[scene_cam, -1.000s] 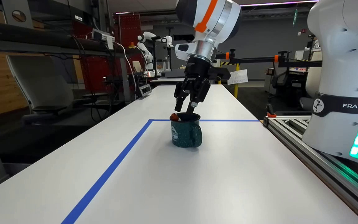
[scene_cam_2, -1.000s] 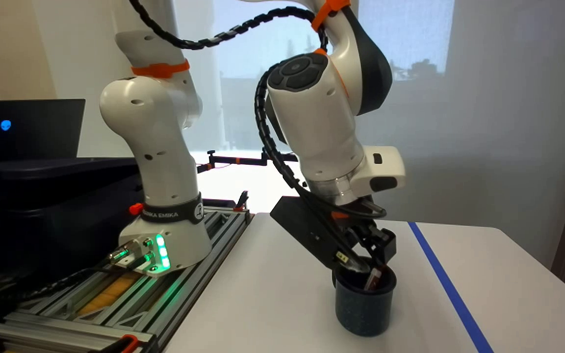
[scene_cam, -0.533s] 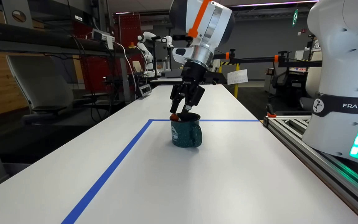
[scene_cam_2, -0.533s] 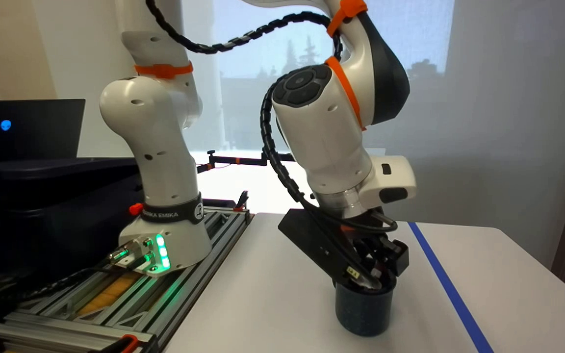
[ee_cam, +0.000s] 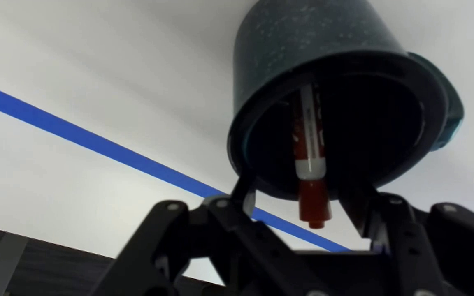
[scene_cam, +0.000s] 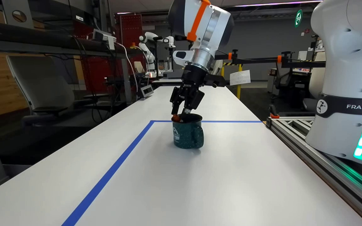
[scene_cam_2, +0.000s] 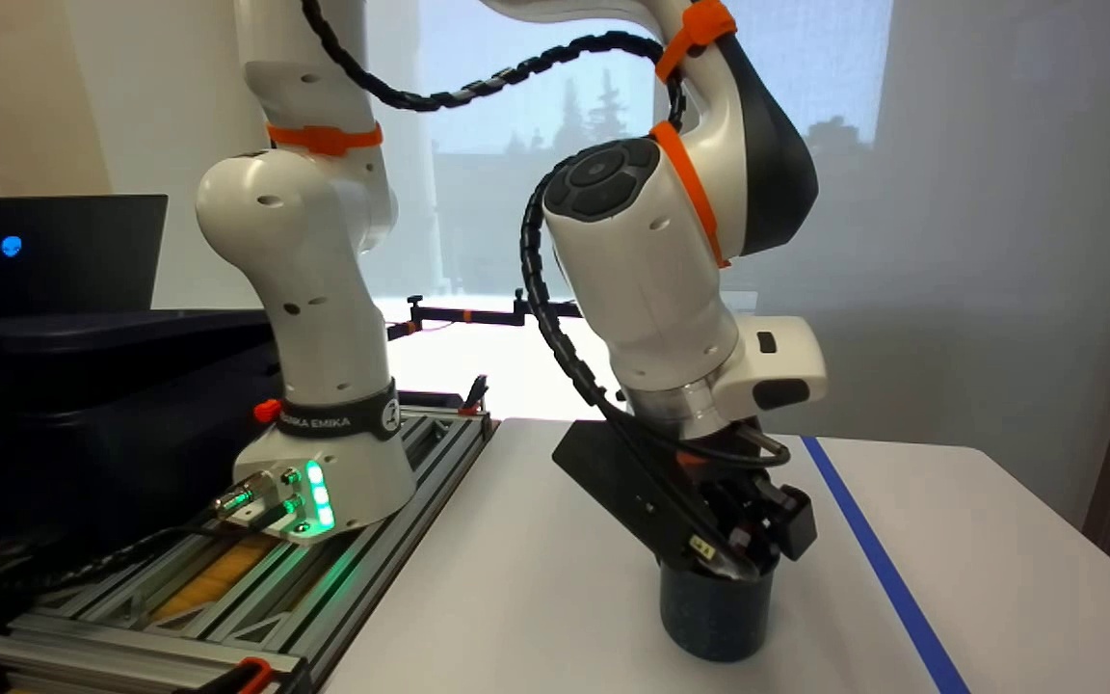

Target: Remove the orange marker from the cup and put it on the table

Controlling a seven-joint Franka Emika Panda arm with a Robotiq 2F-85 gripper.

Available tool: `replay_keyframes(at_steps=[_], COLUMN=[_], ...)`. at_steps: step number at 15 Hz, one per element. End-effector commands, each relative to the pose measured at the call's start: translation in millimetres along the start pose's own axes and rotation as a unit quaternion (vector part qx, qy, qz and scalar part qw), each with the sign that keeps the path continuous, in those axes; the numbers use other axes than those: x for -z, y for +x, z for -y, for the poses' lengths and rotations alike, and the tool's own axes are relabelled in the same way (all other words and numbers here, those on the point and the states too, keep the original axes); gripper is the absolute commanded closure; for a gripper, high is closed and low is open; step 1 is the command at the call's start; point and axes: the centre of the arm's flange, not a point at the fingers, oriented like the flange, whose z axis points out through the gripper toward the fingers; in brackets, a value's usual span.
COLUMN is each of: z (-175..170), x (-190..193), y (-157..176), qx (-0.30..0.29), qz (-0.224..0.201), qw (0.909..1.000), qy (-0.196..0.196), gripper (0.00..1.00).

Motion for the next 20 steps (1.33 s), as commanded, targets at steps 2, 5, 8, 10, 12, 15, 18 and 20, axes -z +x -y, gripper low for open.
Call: replay_keyframes(at_steps=[2, 5, 8, 10, 12, 15, 18, 20], z=[6.0, 9.1, 9.5, 10.3, 11.1, 10.0, 13.0, 15.3], x=[-5.5, 1.9, 8.2, 9.9, 11.9, 16.0, 16.6, 16.3], y=[1.6, 2.4, 0.4, -1.3, -2.0, -0.8, -2.3, -4.4], qx=[0.006, 0.006, 0.003, 0.003, 0.003, 0.004, 0.004, 0.004], qz=[0.003, 0.006, 0.01, 0.011, 0.011, 0.01, 0.01, 0.011], qw=[0.9999, 0.9999, 0.9999, 0.9999, 0.9999, 0.9998, 0.9999, 0.9999], qy=[-0.007, -0.005, -0.006, -0.008, -0.009, -0.014, -0.012, -0.008], gripper=[0.39, 0.38, 0.38, 0.42, 0.65, 0.84, 0.84, 0.82])
